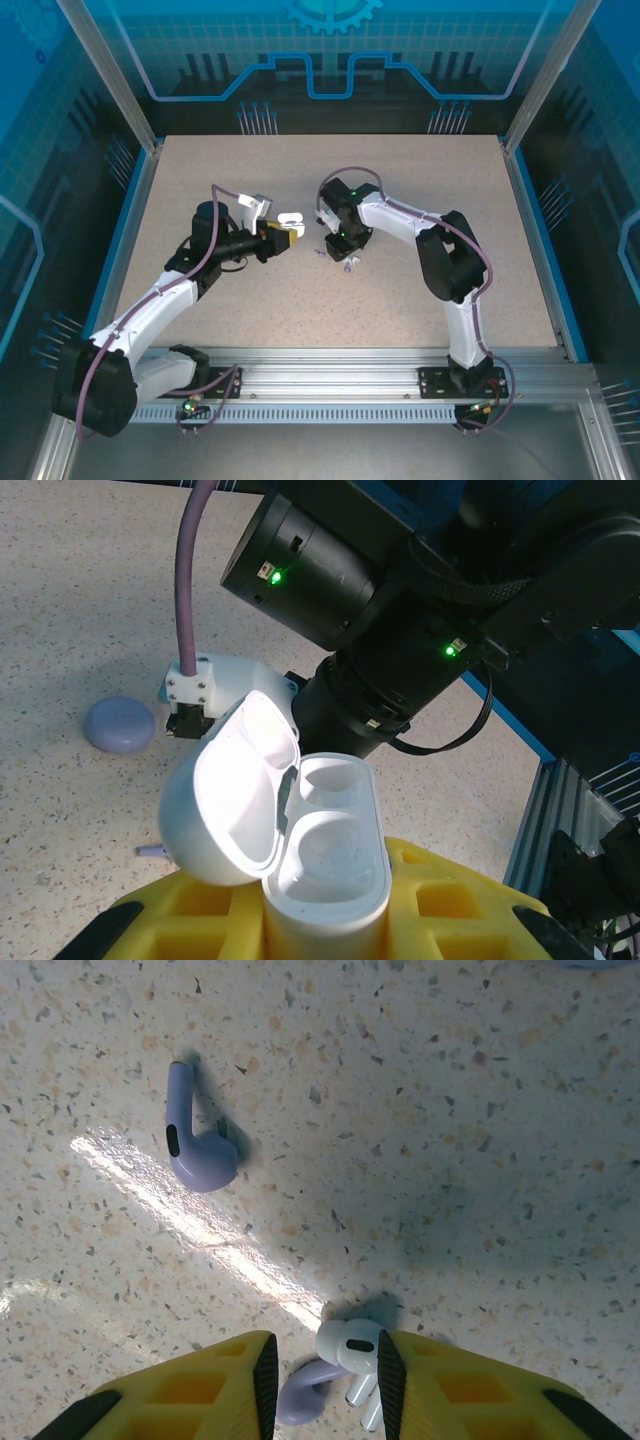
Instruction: Insert wireless bluetooth earbuds into charging case
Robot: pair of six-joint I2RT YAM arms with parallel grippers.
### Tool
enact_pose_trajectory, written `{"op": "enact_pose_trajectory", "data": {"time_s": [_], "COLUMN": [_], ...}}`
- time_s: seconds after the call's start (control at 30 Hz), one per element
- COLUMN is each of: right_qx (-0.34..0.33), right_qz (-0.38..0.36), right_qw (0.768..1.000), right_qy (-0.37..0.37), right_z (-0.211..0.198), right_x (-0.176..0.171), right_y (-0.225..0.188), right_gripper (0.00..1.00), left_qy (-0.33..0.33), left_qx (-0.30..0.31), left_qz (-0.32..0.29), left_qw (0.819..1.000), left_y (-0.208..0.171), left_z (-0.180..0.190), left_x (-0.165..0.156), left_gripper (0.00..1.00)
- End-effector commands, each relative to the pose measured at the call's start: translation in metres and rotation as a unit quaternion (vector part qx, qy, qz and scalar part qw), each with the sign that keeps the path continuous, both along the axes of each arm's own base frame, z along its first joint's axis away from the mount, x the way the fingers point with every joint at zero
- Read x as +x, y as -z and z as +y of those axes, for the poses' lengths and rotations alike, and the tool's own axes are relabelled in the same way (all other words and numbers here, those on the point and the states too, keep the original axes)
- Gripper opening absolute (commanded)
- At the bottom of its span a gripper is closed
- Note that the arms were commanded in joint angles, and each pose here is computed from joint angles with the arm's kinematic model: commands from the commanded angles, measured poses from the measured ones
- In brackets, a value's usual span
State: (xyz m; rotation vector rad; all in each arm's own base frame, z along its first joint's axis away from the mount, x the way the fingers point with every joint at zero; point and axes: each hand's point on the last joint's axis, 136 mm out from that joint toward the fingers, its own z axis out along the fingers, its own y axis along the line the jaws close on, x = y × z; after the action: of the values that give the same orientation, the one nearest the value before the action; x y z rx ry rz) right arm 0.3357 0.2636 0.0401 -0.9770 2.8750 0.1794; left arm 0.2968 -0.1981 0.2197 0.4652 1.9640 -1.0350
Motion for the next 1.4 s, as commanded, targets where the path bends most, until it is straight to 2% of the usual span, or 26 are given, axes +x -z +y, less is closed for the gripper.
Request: {"op": "enact_pose_trajectory", "data": {"time_s": [0.0, 0.57, 1.37], "right_qx": [-0.023, -0.058, -0.098], "right_qz": [0.012, 0.018, 0.028], "right_qw": [1.000, 0.998, 0.995], "right_qy": [-0.014, -0.013, -0.001], "right_z": [0.001, -0.007, -0.017], "right_x": [-0.006, -0.009, -0.020], "right_y": [0.005, 0.016, 0.031], "right_gripper": [0.35, 0.42, 0.41], "left_qy": [-0.003, -0.003, -0.002], "left_qx": [-0.003, -0.004, -0.007], "left_qz": [0.002, 0.002, 0.002], "left_qw": [1.000, 1.000, 1.000], "left_y": [-0.001, 0.000, 0.000], "left_z": [0.003, 0.005, 0.005], "left_x": [-0.003, -0.004, -0.004], "left_gripper": [0.07, 0.07, 0.07]}}
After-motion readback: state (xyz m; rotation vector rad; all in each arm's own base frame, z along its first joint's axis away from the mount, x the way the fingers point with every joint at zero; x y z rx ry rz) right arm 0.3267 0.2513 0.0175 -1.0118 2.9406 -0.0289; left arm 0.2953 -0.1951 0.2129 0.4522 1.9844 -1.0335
